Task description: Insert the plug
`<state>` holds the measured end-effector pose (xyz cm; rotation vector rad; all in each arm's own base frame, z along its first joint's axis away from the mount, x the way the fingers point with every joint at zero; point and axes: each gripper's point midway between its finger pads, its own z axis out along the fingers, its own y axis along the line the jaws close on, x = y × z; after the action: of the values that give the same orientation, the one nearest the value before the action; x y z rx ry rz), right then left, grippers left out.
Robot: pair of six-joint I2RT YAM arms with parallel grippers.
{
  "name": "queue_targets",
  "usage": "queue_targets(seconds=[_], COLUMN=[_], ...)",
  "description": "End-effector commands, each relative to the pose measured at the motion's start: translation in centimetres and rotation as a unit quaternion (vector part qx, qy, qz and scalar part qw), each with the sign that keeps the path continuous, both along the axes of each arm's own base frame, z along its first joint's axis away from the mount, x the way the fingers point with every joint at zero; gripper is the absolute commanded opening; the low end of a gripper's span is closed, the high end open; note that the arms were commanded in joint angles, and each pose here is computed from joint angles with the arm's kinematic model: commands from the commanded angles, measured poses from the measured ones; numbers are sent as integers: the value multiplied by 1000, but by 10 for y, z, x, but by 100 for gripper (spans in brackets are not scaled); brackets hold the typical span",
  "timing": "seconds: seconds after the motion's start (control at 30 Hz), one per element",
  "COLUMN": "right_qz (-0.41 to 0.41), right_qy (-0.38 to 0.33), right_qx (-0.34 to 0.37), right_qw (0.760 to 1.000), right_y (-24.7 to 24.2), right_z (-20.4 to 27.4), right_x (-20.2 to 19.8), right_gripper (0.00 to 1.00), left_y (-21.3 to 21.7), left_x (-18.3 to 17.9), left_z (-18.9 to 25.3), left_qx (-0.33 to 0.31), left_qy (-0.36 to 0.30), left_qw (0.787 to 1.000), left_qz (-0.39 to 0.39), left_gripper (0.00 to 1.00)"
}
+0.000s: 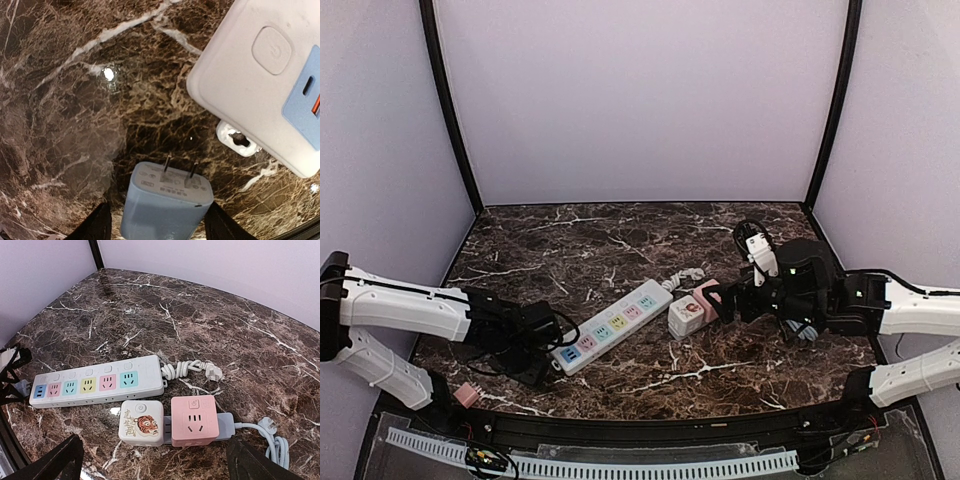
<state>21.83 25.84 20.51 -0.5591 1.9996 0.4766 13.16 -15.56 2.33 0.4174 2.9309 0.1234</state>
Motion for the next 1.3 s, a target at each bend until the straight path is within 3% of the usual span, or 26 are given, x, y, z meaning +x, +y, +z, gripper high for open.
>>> queue_targets(seconds=[0.0,0.5,0.87,1.07,1.27], right_qz=[2,3,2,1,1], right_qy=[-6,-3,-3,-3,-4], right_qx=[4,1,1,1,2], right_qw=[1000,1000,1000,1000,1000], right_y=[3,4,3,2,2], right_z=[0,-3,-4,-4,-3], right_x=[2,2,2,2,2], right_gripper=[99,99,99,99,99], left_y=[-6,-13,-5,-3,-3], left_x=[5,11,10,7,8], left_z=[7,9,5,-2,1], left_qx=[-6,-24,5,13,6], left_qy=[0,45,68,78,71], left_qw=[1000,998,998,997,997], left_qz=[-19,-23,-18,-13,-7], left_gripper=[63,61,56,44,25])
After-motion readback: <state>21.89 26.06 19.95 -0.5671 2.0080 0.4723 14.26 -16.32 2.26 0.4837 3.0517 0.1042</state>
